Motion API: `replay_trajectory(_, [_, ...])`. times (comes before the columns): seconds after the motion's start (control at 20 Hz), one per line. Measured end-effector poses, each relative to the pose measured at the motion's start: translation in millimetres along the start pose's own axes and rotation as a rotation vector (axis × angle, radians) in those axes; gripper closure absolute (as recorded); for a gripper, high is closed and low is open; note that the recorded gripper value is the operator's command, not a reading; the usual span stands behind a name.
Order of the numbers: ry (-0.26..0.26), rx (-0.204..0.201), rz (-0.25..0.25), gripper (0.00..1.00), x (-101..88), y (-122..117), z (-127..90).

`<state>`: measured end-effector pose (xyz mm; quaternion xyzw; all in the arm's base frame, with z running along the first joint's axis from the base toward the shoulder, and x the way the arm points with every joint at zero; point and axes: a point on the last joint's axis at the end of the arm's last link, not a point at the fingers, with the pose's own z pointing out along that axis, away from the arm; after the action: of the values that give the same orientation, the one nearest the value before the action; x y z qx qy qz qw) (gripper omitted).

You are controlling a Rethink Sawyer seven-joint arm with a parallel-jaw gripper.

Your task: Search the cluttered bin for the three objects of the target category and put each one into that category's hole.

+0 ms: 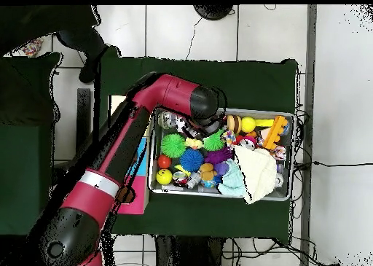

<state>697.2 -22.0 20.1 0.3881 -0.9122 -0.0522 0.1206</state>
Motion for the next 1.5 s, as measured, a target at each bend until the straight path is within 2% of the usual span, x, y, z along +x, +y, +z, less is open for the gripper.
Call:
replay_trajectory(0.6, [0.045,-0.002,0.003,0.0,11.8,-6.6,8.8])
replay_trajectory(0.9, [0.108,-0.006,-0.006,0.0,20.6,-8.1,22.6])
replay_trajectory(1.2, [0.175,-0.028,-0.014,0.0,30.4,-7.0,41.8])
replay_trajectory(1.5, [0.197,-0.037,-0.016,0.0,34.2,-6.1,52.7])
